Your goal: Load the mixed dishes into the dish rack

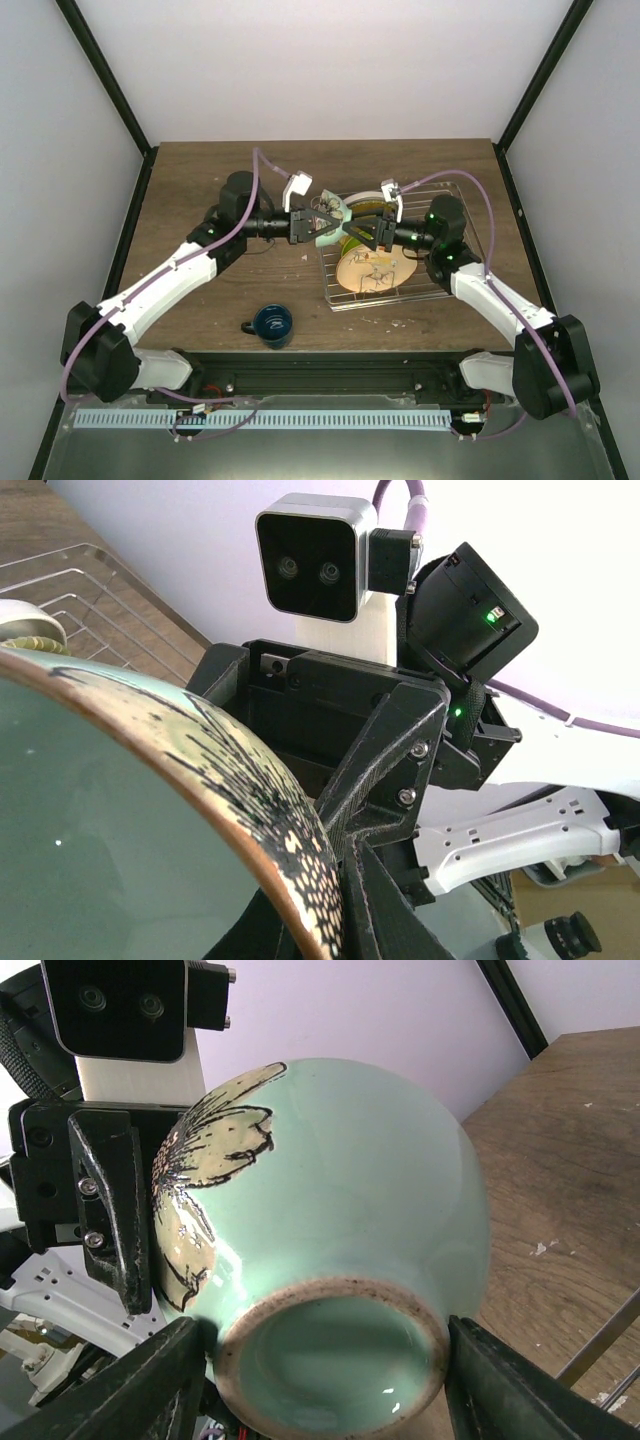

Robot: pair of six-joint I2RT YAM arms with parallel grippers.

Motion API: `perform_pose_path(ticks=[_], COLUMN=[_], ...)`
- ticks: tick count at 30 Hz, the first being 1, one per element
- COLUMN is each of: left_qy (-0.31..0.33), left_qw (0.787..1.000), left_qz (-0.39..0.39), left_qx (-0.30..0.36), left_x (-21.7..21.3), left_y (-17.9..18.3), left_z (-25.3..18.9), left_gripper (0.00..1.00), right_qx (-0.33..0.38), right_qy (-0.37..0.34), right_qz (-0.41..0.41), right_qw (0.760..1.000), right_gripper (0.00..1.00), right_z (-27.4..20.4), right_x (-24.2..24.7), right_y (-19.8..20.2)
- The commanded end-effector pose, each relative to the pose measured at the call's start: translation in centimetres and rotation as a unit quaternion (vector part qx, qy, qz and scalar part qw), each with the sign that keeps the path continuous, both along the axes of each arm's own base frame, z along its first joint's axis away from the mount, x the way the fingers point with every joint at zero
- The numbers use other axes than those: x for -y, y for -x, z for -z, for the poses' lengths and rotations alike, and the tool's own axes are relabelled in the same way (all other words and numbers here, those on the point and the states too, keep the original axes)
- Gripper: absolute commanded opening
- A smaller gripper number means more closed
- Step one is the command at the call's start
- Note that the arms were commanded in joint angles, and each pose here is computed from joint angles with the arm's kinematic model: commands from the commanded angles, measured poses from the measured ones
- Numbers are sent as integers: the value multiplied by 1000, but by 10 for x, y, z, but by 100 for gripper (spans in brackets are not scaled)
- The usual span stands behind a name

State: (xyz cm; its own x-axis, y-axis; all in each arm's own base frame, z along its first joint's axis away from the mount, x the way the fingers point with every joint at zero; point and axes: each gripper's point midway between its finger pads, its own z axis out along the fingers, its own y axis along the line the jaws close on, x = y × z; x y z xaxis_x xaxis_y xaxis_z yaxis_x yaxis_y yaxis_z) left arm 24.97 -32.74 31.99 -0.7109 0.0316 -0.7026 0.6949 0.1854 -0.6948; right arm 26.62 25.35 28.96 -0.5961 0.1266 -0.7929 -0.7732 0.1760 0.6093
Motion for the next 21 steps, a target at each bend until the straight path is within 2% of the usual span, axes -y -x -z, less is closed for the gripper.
perform_pose_path(ticks=[1,13,21], left_qy=[36,45,47], left_qw=[998,998,997], left_qz=[24,42,52], left_qx=[46,32,23], left_x=[11,18,21], left_y=[2,-1,-1], left_z=[-26,-14,-7], left_gripper=[0,1,1], right_qx=[32,20,11], right_qy=[-10,-7,4], right_qz=[-15,-13,5], right_qw=[999,1000,1000], right_gripper=[64,56,53], right_z=[-11,-3,5], right_x=[-6,-7,-6], right_y=[8,4,-4])
